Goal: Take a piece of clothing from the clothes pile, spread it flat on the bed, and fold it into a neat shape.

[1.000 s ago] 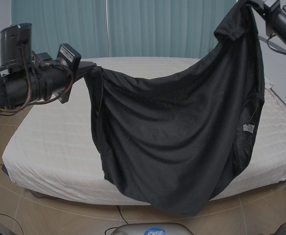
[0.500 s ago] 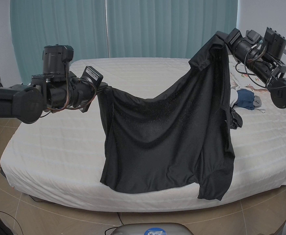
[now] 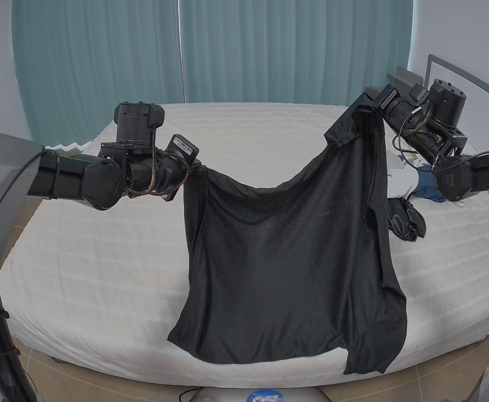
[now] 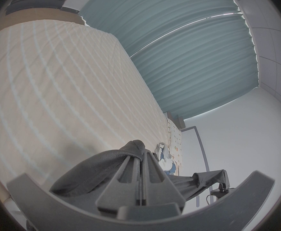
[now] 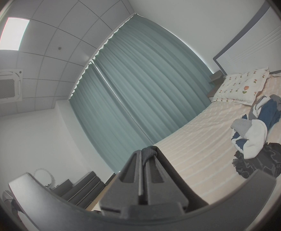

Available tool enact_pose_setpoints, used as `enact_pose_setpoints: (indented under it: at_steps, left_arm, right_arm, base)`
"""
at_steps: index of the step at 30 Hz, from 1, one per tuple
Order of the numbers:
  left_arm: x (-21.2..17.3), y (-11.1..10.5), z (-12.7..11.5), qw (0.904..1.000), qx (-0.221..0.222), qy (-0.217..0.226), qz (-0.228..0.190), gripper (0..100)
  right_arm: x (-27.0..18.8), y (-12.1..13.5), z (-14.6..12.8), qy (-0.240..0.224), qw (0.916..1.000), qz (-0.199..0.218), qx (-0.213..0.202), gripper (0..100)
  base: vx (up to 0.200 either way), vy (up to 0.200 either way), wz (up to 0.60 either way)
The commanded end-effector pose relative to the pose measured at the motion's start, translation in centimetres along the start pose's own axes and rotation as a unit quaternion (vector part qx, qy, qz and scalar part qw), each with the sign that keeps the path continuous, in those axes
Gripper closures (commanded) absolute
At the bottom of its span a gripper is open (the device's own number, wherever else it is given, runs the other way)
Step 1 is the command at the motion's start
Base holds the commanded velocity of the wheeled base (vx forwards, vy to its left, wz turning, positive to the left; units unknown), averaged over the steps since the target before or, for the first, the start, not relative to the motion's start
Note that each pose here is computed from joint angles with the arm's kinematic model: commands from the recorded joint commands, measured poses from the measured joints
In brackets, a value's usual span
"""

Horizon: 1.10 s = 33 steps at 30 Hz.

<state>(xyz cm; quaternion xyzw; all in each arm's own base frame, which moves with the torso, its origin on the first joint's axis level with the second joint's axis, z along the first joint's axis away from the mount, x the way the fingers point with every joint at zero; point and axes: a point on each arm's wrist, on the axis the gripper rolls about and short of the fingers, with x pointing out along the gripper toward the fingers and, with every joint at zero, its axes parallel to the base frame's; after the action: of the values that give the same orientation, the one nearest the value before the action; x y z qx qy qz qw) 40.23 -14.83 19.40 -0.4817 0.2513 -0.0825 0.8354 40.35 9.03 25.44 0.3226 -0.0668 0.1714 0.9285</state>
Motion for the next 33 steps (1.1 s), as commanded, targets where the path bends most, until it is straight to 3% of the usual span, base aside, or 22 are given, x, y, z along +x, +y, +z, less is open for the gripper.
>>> enact_pose_setpoints:
  at_steps: [1,2,8,14,15,21,25,26,30,33]
  left_arm:
    - [3.0,1.8,0.0,0.9998,-0.003,0.003,0.017,100]
    - [4.2,2.5,-0.2,0.9997,-0.003,0.004,0.024,100]
    - [6.4,4.5,-0.9,0.9989,-0.005,0.016,0.043,100]
    - [8.7,6.2,-1.5,0.9984,-0.010,0.018,0.053,100]
    - [9.0,6.4,-1.5,0.9984,-0.010,0.016,0.053,0]
    - [12.3,9.0,-2.6,0.9989,-0.009,0.007,0.046,0]
    - [13.5,10.2,-2.7,0.9978,-0.008,-0.016,0.063,0]
    - [13.5,10.2,-2.7,0.9978,-0.008,-0.016,0.063,0]
    - [13.4,11.0,-1.5,0.9965,-0.013,-0.032,0.077,0]
    - [12.7,11.3,-0.6,0.9955,-0.016,-0.038,0.085,0]
  right_arm:
    - [0.9,-2.9,-2.5,0.016,0.9993,-0.034,0.000,100]
    - [1.4,-4.4,-4.1,0.021,0.9984,-0.053,-0.001,100]
    - [2.5,-7.8,-8.1,0.031,0.9957,-0.087,-0.002,100]
    - [3.2,-10.1,-11.5,0.033,0.9939,-0.105,-0.004,100]
    - [3.3,-10.2,-11.6,0.033,0.9938,-0.107,-0.004,0]
    - [3.6,-14.4,-15.6,0.071,0.9866,-0.144,-0.028,0]
    - [2.6,-17.7,-17.3,0.105,0.9727,-0.198,-0.061,0]
    - [2.6,-17.7,-17.3,0.105,0.9727,-0.198,-0.061,0]
    - [0.9,-20.4,-18.5,0.155,0.9504,-0.245,-0.114,0]
    - [0.6,-20.6,-18.1,0.160,0.9479,-0.245,-0.127,0]
  base:
    - [0.200,0.000,0.00]
    - [0.000,0.000,0.00]
    - [0.000,0.000,0.00]
    - [0.000,0.000,0.00]
    - [0.000,0.000,0.00]
    - [0.000,0.000,0.00]
    - [0.000,0.000,0.00]
    - [0.000,0.000,0.00]
    - [0.000,0.000,0.00]
    - [0.000,0.000,0.00]
